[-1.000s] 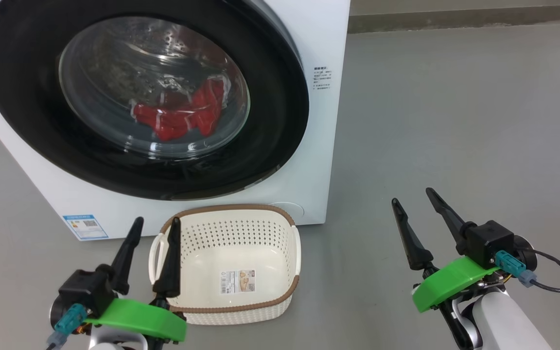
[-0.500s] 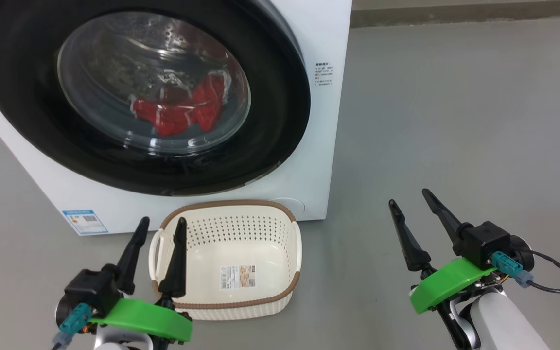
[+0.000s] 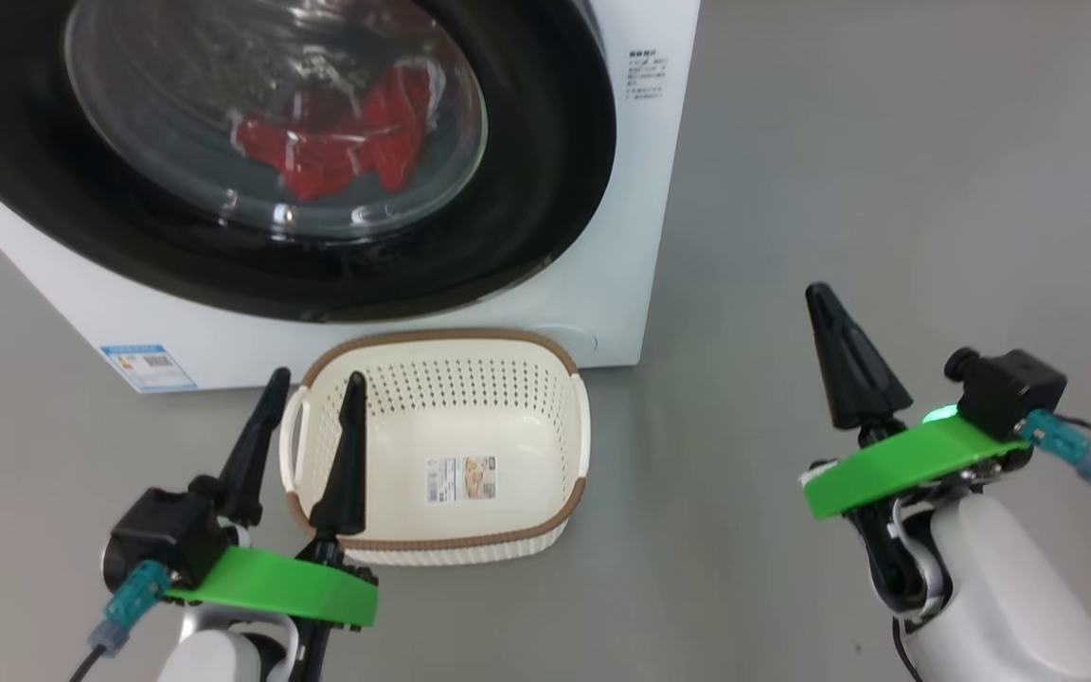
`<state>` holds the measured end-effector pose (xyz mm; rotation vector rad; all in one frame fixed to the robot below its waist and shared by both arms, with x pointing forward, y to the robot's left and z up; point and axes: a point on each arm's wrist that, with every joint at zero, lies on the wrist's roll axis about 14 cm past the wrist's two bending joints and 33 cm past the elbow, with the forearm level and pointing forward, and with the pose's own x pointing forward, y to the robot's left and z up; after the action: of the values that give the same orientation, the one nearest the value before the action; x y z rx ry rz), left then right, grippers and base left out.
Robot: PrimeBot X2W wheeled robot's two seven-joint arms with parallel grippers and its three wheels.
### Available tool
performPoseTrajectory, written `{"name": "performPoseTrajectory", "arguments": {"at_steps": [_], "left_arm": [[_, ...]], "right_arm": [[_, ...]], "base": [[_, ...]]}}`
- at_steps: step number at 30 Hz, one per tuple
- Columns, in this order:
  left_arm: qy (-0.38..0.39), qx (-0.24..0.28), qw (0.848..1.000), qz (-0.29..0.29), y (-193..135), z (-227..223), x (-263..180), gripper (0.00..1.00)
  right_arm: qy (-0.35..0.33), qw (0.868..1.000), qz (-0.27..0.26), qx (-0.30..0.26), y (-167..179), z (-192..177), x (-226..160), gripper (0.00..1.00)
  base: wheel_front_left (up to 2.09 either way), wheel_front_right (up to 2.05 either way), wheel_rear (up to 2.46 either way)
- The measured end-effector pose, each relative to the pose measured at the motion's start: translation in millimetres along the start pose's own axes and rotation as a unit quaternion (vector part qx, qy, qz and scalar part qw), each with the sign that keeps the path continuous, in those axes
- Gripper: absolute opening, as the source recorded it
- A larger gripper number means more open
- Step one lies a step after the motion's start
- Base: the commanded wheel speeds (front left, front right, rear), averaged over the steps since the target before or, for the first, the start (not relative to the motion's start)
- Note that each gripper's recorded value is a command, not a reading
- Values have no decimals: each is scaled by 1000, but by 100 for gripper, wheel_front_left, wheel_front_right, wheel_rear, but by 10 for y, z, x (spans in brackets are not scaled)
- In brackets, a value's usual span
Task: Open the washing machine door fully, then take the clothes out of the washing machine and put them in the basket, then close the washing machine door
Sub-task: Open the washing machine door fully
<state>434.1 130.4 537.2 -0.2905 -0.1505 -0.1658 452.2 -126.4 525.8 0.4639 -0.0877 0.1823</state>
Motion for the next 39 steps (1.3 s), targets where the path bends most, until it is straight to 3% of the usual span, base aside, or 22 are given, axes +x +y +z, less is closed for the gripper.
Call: {"name": "performPoseTrajectory", "arguments": {"at_steps": [12,22,27,32,39], "left_arm": [[2,1,1000,12,142,-114,158,100],[0,7,1000,21,273,-186,298,100],[7,6,999,34,400,-303,367,100],[12,8,999,39,461,-388,403,100],[26,14,998,46,553,-537,426,100]], "right_arm": [[-23,995,14,91,-52,130,571,0],[-9,982,36,183,14,127,1072,0],[13,959,42,279,33,16,1348,0],[30,945,41,324,16,-98,1501,0],[64,914,54,398,52,-232,1753,0]], "base": [[0,0,0],[0,0,0],[0,0,0],[0,0,0],[0,0,0]]}}
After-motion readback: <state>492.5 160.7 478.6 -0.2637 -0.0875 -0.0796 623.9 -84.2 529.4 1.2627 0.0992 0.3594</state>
